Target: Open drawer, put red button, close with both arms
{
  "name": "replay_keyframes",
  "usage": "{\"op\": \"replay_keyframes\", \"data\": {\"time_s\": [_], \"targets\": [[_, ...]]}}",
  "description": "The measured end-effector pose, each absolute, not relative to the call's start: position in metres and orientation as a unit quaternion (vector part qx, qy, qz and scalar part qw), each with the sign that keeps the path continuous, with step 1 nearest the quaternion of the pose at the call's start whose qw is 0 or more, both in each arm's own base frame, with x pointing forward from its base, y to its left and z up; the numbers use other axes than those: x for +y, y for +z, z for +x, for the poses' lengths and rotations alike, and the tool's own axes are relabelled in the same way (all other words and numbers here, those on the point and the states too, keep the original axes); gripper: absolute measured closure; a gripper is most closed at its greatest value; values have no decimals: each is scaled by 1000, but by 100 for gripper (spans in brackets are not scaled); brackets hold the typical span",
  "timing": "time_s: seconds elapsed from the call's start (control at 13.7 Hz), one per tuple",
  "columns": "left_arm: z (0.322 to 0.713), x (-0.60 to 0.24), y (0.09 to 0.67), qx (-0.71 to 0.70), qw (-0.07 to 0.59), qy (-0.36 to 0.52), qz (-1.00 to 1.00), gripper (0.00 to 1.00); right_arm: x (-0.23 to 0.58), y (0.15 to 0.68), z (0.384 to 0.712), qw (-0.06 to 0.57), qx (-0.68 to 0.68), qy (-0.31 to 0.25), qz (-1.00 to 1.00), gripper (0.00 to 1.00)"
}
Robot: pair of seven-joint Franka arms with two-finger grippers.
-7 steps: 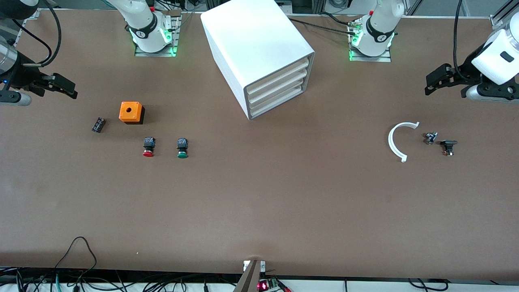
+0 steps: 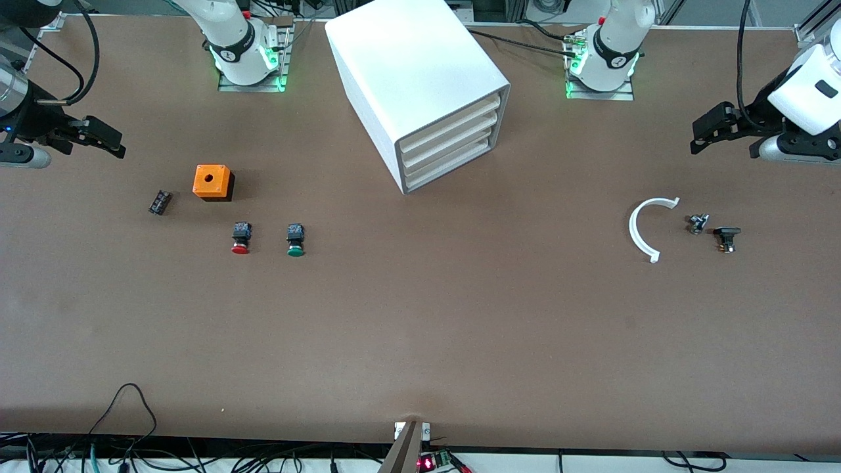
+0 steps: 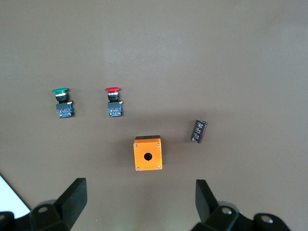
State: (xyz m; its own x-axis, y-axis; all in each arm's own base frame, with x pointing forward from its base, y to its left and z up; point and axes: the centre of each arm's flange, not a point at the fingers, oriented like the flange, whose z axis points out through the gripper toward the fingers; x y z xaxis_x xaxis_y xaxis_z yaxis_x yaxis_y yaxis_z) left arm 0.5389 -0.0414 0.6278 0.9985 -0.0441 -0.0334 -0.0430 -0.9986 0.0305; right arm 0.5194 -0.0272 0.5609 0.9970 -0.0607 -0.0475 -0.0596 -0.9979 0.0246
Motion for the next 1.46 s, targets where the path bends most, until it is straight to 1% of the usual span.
{"op": "replay_keyframes", "data": {"time_s": [0.73, 0.88, 1.02, 1.1, 1.17, 1.32, 1.46], "targets": [[546, -42, 613, -23, 16, -34, 999, 0, -27, 561, 519, 12, -30, -24, 999, 0], [553, -41, 597, -22, 18, -49, 998, 0, -27, 561, 519, 12, -30, -24, 999, 0], [567, -39, 556, -22, 23, -91, 995, 0, -27, 561, 520, 12, -30, -24, 999, 0], [575, -40, 530, -20, 35, -114, 993, 0, -27, 561, 520, 12, -30, -23, 999, 0], [582, -42, 503, -17, 59, -139, 988, 0, -27, 561, 520, 12, -30, -22, 999, 0], [591, -56, 455, -7, 137, -186, 973, 0, -27, 561, 521, 12, -30, -20, 999, 0], [592, -77, 398, 13, 224, -243, 944, 0, -26, 558, 523, 10, -29, -16, 999, 0]]}}
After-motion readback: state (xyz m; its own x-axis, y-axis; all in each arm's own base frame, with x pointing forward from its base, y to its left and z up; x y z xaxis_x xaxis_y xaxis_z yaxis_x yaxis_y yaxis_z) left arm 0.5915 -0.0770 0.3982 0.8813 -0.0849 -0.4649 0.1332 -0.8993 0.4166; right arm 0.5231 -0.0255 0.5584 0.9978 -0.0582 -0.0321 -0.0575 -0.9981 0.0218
